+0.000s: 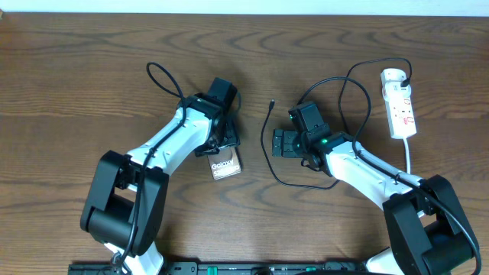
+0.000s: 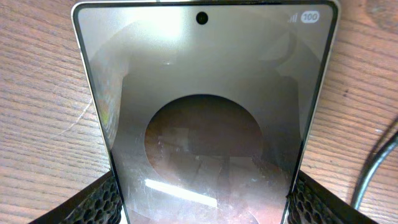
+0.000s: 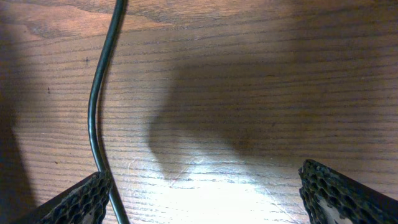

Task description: Plug charger to phone and switch on socket

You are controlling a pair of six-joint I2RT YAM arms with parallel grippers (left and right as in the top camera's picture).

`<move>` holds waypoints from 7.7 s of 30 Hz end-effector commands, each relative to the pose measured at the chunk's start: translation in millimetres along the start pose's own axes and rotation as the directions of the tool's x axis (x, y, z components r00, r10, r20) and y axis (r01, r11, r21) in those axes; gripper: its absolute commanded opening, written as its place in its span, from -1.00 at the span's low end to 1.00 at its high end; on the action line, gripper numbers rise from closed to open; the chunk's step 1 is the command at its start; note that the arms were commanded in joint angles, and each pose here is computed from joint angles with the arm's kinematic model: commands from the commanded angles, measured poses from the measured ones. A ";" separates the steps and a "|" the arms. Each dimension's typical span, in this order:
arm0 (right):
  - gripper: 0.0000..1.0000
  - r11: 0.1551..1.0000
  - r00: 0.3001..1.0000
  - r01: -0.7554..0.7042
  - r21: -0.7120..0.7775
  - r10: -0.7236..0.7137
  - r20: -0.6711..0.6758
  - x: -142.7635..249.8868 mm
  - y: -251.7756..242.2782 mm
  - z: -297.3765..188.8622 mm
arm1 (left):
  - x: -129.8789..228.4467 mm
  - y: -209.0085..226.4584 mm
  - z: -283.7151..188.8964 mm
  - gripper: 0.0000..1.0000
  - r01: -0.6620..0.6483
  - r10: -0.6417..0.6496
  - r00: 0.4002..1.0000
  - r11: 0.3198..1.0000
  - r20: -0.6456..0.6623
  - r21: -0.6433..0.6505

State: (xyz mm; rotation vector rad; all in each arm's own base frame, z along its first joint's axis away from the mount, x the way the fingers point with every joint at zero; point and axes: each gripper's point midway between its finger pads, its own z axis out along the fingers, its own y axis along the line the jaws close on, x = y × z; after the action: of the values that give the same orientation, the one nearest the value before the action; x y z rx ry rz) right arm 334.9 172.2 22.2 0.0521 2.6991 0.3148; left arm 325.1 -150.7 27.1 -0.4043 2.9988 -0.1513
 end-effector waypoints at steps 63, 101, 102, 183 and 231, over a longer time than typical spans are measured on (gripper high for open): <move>0.82 0.974 0.993 -0.109 -0.197 0.101 -0.054 -9.5 21.4 -4.3 | -24.3 -64.3 -111.4 -0.86 0.883 -0.378 0.407 0.395 -0.831 0.253; 0.65 0.745 1.000 -0.008 -0.667 0.010 -0.001 -32.6 124.7 -50.5 | -40.5 -43.0 -67.8 -0.86 0.866 -0.616 0.486 0.433 -0.620 0.250; 0.61 0.745 1.000 -0.002 -0.667 0.007 0.005 -32.6 126.5 -50.7 | -38.1 -45.7 -68.2 -0.86 0.863 -0.609 0.490 0.439 -0.624 0.249; -0.97 0.451 0.815 -0.419 -0.788 0.570 -0.107 -143.7 91.8 -106.0 | -72.9 -108.9 -109.1 0.13 0.173 -0.101 0.985 0.560 -0.141 0.810; -0.97 0.291 0.726 -0.634 -0.716 0.542 -0.422 -109.3 134.7 -110.0 | -117.5 -146.3 -198.7 -0.44 0.238 -0.189 0.961 0.211 -0.199 0.948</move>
State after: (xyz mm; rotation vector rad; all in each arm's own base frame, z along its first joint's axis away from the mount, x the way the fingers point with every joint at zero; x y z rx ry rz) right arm 415.1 249.1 220.0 0.8632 1.9932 1.8093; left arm 460.7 -231.3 222.4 -0.7536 2.1562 -1.8660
